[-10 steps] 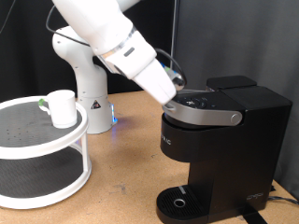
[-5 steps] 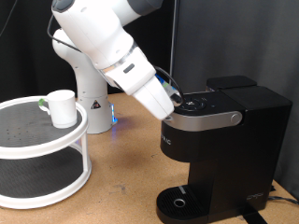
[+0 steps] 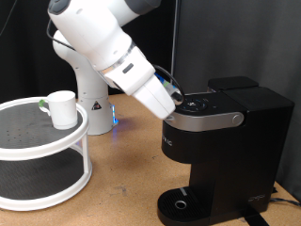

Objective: Make a cup of coffee with the keurig machine

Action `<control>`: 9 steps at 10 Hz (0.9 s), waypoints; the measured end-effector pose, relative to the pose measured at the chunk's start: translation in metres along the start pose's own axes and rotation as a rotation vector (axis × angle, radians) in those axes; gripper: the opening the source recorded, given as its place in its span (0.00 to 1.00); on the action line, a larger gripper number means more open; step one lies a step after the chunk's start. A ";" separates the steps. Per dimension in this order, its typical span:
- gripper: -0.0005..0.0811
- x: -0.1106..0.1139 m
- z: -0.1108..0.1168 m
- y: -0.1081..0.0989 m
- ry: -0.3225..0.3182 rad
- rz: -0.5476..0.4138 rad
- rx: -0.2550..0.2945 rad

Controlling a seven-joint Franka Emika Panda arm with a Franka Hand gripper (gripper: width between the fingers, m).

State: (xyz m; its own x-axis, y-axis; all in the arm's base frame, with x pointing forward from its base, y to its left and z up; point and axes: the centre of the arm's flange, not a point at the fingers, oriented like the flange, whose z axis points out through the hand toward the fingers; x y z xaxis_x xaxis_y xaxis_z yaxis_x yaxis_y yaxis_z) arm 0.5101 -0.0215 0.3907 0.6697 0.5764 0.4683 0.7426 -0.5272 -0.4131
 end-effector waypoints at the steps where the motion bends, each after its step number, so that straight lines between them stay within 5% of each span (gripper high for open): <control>1: 0.01 -0.001 -0.002 0.000 0.027 0.003 0.015; 9: 0.01 -0.013 -0.033 0.001 0.072 0.019 0.072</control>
State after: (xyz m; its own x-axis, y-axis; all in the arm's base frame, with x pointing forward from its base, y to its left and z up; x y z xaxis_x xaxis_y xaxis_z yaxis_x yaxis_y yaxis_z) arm 0.5019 -0.0505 0.4099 0.6832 0.5189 0.5138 0.7302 -0.4901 -0.4760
